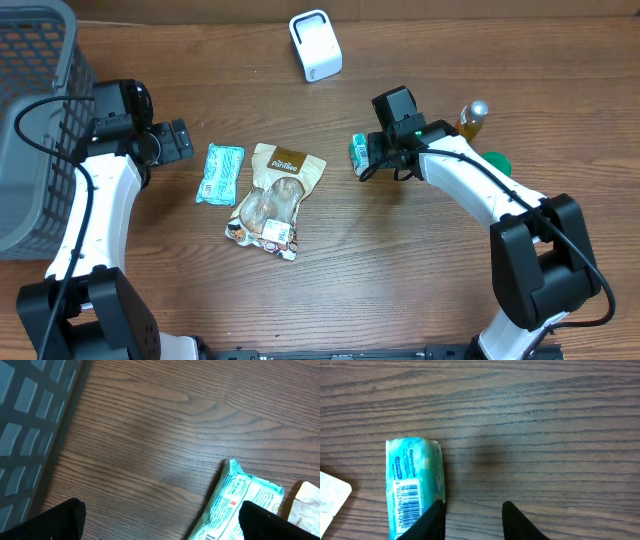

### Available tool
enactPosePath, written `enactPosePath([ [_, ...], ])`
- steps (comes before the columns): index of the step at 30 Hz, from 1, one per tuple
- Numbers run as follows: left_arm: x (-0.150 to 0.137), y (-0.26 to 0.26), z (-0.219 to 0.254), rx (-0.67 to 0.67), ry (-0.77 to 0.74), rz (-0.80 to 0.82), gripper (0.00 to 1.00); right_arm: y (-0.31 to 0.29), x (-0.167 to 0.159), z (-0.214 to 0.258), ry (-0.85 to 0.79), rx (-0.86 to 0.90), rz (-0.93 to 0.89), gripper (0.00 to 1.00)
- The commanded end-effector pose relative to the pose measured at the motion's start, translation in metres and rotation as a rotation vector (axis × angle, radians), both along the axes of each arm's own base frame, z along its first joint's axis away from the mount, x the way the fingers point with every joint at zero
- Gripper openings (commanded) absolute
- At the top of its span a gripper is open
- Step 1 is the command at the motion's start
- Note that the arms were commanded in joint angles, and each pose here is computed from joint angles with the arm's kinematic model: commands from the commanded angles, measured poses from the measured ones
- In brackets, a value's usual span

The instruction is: Scan the item barcode

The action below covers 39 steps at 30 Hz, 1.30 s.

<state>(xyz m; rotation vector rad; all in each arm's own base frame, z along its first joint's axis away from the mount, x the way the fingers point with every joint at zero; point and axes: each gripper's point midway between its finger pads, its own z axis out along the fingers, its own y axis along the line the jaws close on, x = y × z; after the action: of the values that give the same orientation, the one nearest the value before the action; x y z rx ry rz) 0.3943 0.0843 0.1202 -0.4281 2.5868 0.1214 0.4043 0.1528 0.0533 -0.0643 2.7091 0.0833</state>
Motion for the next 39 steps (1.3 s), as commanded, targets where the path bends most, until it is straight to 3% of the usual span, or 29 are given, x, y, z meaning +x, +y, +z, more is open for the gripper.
enactPosePath([
  [1, 0.005, -0.001, 0.013, 0.015, -0.032, -0.014, 1.00, 0.000, -0.001, -0.004, 0.005, -0.001, -0.003, 0.34],
  [12, 0.005, -0.001, 0.013, 0.015, -0.032, -0.014, 1.00, 0.002, 0.005, -0.007, -0.015, 0.004, -0.005, 0.33],
  [21, 0.005, -0.001, 0.013, 0.015, -0.032, -0.014, 1.00, 0.001, 0.002, -0.010, -0.004, 0.003, -0.003, 0.21],
  [28, 0.005, -0.001, 0.013, 0.015, -0.032, -0.014, 1.00, 0.004, -0.002, -0.015, 0.012, 0.022, 0.009, 0.18],
  [39, 0.005, -0.001, 0.013, 0.015, -0.032, -0.014, 0.99, 0.052, -0.025, -0.011, 0.123, 0.276, 0.143, 0.18],
])
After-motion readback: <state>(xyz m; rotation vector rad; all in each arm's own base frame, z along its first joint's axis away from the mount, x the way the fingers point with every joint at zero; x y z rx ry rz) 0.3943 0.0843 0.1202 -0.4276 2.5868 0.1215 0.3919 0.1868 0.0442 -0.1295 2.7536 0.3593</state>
